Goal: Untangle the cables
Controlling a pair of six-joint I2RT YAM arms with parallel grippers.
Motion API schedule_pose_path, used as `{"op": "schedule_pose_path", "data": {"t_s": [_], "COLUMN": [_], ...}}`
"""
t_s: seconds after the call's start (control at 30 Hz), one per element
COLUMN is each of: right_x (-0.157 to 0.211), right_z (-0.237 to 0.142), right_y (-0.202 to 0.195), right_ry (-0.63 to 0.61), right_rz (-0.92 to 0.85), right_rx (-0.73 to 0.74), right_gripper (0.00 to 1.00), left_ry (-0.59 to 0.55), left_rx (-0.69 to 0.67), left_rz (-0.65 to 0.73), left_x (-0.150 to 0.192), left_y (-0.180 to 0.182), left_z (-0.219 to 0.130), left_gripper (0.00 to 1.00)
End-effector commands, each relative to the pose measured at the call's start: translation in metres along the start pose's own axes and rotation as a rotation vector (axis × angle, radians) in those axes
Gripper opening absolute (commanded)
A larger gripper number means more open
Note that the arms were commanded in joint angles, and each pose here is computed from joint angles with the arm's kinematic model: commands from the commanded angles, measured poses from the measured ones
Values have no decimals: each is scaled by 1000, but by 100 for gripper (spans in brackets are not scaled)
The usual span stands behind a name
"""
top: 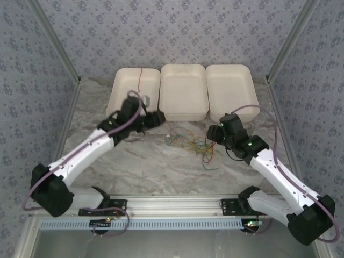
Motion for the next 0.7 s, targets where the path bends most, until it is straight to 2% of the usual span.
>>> {"op": "schedule_pose_path", "data": {"t_s": [0.0, 0.2, 0.43, 0.67], "right_x": [10, 12, 5, 1], "right_z": [16, 62, 90, 110], "right_y": [-10, 3, 11, 15], "right_ry": [58, 101, 112, 145], "right_rz": [-51, -111, -161, -187], "right_rx": [76, 69, 94, 117], "right_gripper": [60, 50, 44, 42], "left_ry": [-30, 54, 99, 91], "left_rx": [-90, -57, -48, -138], "left_rz": [-47, -38, -17, -37], "left_x": [36, 75, 88, 91], "left_y": [19, 3, -29, -21], "left_z": [26, 75, 116, 145], "left_gripper": [57, 58, 60, 64]}}
Point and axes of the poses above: each hand's point on the last joint's axis, 136 mm out from that joint toward the fingers, its own z axis out along the fingers, its own y axis along the line the jaws close on, x = y × z, the point moved 6 cm from there along -z, back along the fingers, and after that the axes turned 2 degrees about -z, right-handed, at the moved point
